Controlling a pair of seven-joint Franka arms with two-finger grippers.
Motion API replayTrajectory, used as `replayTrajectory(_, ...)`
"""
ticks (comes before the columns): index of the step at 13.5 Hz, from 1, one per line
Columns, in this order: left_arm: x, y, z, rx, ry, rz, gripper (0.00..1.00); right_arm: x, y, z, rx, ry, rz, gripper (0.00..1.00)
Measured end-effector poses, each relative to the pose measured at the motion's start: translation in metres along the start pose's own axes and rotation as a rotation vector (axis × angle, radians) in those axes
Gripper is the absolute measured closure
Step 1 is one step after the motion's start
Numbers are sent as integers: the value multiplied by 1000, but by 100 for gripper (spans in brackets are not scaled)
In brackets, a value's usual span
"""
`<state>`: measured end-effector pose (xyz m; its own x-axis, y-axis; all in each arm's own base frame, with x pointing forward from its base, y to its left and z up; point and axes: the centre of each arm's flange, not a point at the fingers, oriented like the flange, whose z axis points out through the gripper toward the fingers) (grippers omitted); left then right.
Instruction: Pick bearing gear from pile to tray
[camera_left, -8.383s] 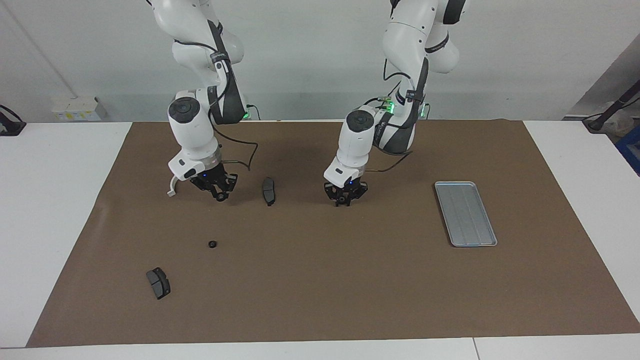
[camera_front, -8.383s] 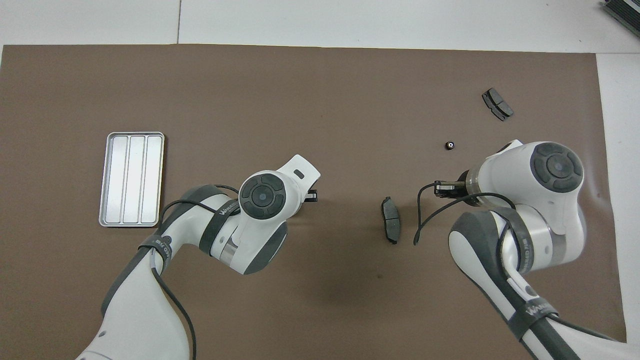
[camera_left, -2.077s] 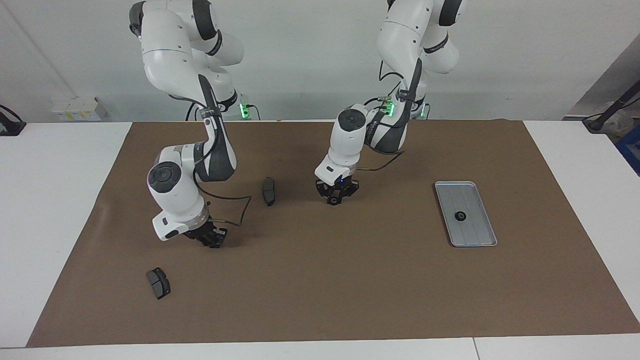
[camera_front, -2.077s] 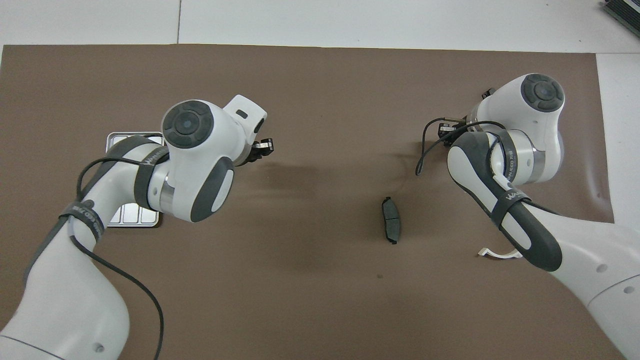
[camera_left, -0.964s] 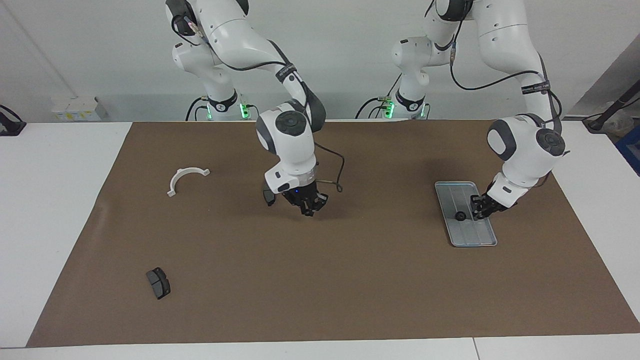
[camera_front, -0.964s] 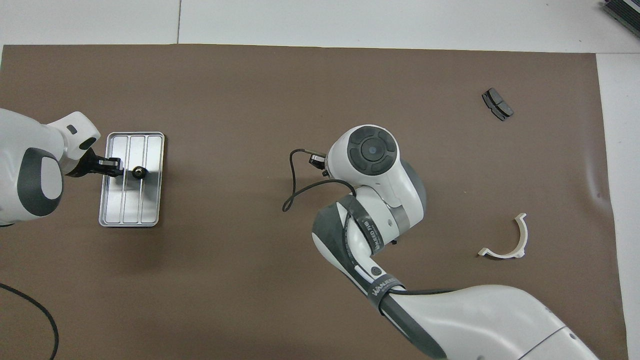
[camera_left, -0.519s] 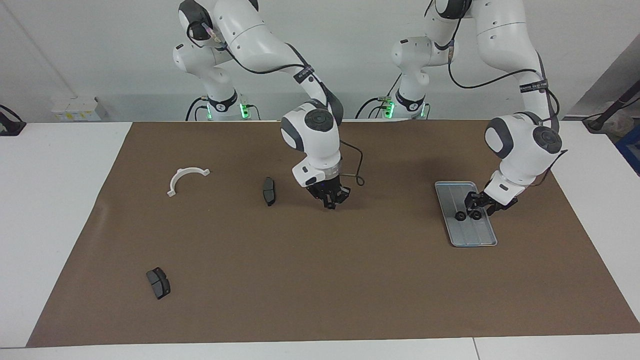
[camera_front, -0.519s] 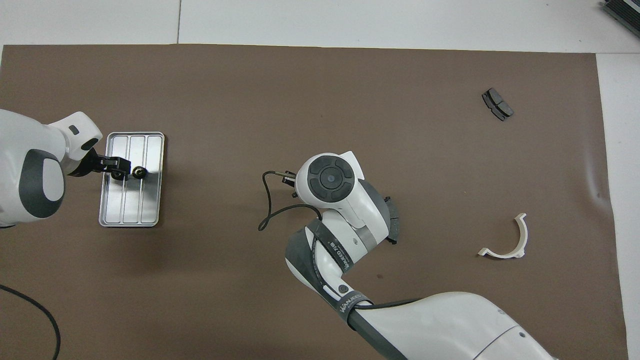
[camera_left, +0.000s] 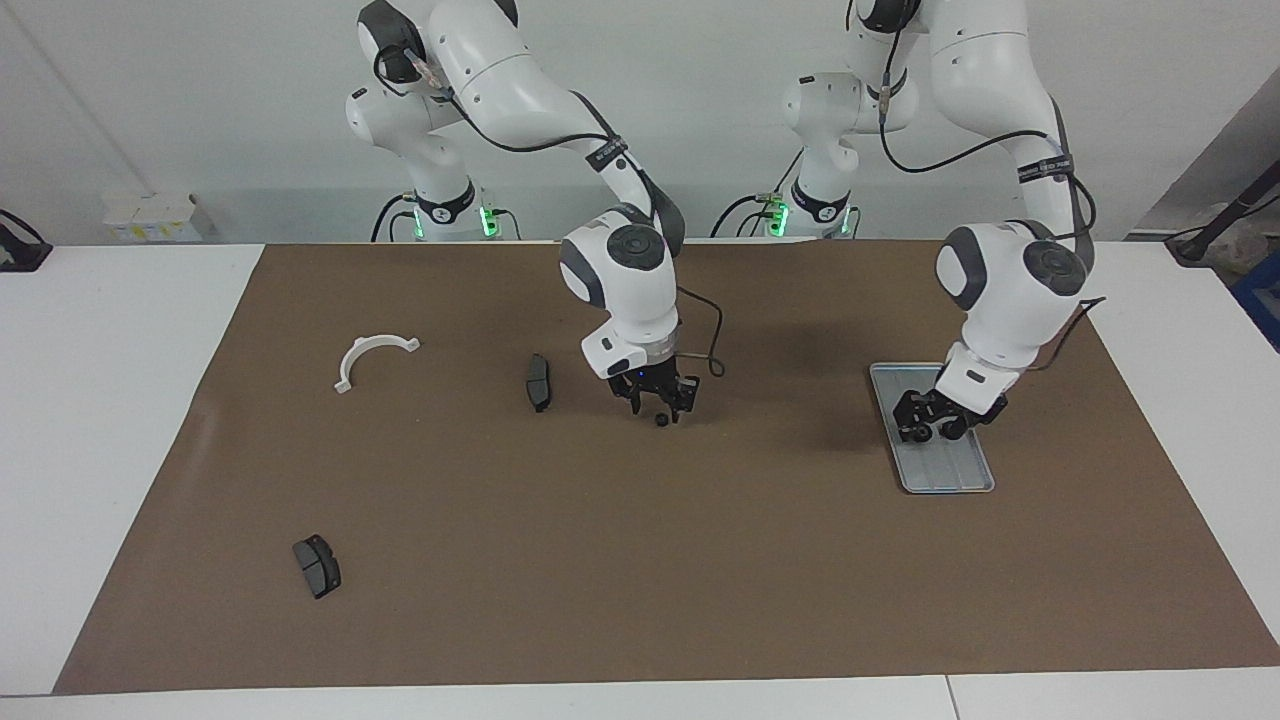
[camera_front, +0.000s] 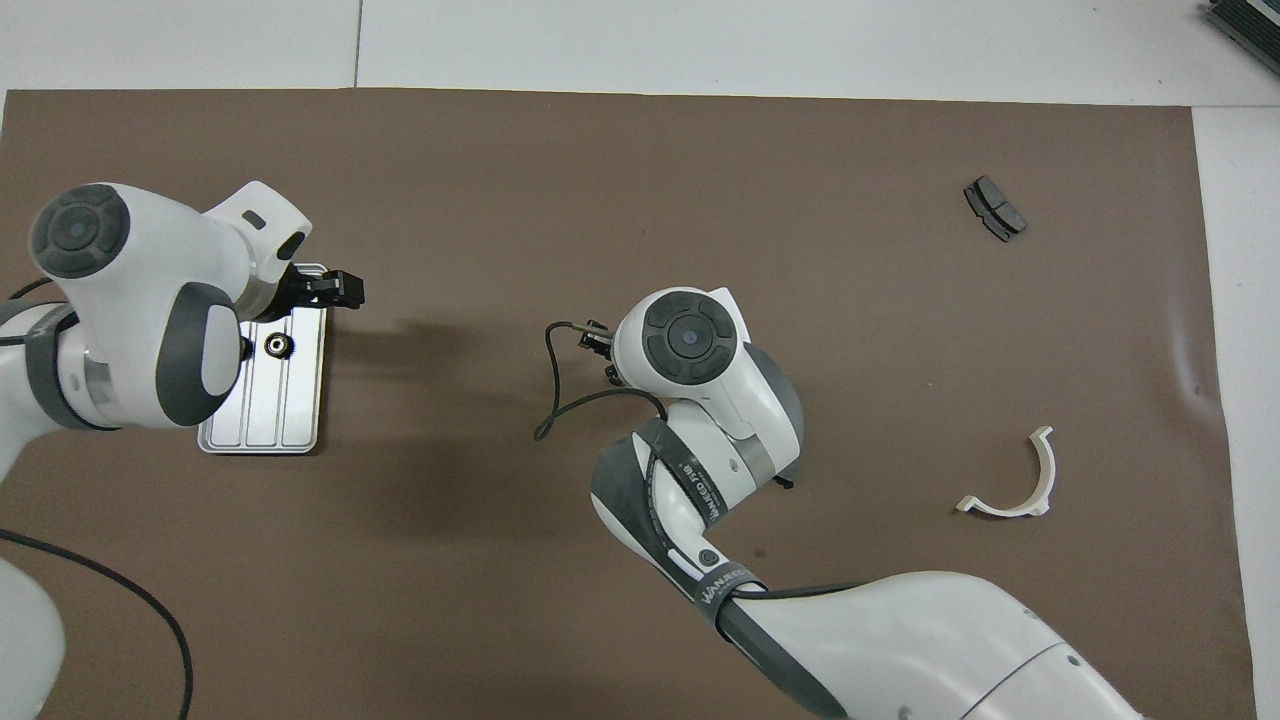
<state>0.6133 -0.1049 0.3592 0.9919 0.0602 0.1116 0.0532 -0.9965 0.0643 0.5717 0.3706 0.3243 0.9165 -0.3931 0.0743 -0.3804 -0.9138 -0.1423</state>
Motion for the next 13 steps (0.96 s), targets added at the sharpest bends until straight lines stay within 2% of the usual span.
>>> replayTrajectory(2, -15, 71, -3, -30, 43, -61, 15, 27, 21, -22, 13, 23, 1, 0)
replayTrajectory(5, -43, 161, -7, -74, 68, -86, 17, 63, 75, -57, 4, 49, -26, 0)
replayTrajectory(9, -47, 213, -3, -98, 79, -60, 20, 103, 152, -106, -55, 30, -81, 0)
replayTrajectory(13, -54, 245, 18, -106, 83, -13, 30, 135, 217, -161, -80, 34, -154, 0)
